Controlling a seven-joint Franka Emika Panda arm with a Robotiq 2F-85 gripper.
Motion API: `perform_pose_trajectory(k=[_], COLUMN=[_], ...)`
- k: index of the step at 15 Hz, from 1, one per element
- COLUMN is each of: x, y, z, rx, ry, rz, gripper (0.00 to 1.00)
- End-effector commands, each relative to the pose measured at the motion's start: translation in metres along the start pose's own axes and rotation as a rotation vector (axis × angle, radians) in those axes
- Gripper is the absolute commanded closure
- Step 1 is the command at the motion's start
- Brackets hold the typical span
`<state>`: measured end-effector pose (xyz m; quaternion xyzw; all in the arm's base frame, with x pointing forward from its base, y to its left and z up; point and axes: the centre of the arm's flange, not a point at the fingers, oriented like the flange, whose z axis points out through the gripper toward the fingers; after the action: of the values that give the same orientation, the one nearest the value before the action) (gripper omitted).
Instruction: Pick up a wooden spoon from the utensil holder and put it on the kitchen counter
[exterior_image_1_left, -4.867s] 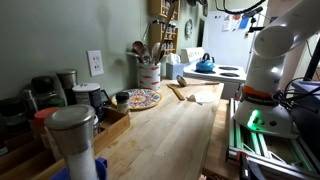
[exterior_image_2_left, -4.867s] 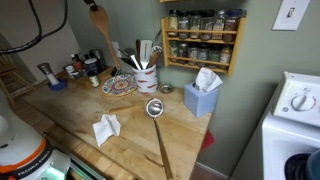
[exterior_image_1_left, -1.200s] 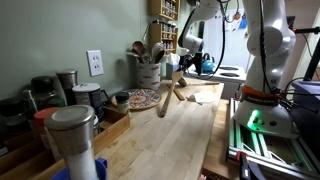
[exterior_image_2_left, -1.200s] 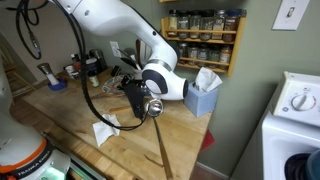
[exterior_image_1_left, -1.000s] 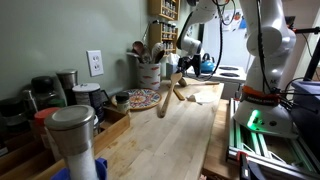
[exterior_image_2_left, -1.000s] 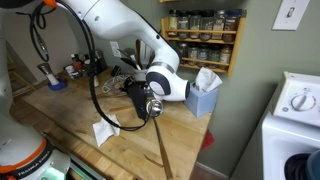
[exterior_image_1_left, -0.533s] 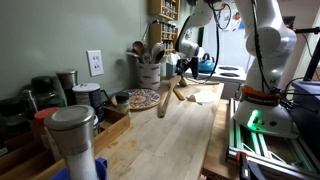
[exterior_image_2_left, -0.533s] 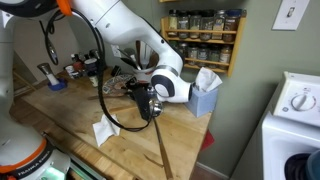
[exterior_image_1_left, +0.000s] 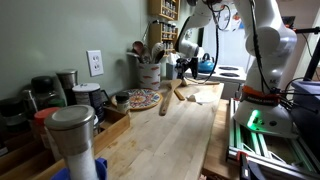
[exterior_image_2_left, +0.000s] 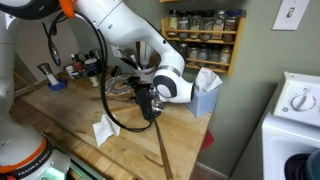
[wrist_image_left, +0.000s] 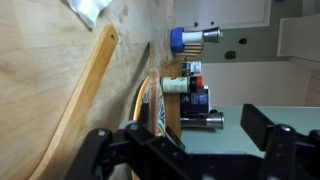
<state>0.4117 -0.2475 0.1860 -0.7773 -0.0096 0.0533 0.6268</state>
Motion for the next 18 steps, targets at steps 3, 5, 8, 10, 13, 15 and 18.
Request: perform_pose_trajectory(k=[3,5,8,10,13,15,18], x=[-0.002,-0.001,-0.005,-0.009,-0.02,-0.028,-0.034], y=[0.001,-0.001,-0.011,-0.026,-0.056,-0.078,-0.102], z=[-0.004,-0.006,-0.007,-0.005,0.005,0.015,0.022], rx=[-0.135,-0.189,-0.253,-0.286,-0.321,-0.348,-0.439], ry=[0.011,0.026,0.064,0.088,0.108,0.123,0.177], rz=[0.017,0.03,0.097,0.139,0.2,0.247,0.304], gripper=[0.0,0.0,0.0,0.0,0.0,0.0,0.0])
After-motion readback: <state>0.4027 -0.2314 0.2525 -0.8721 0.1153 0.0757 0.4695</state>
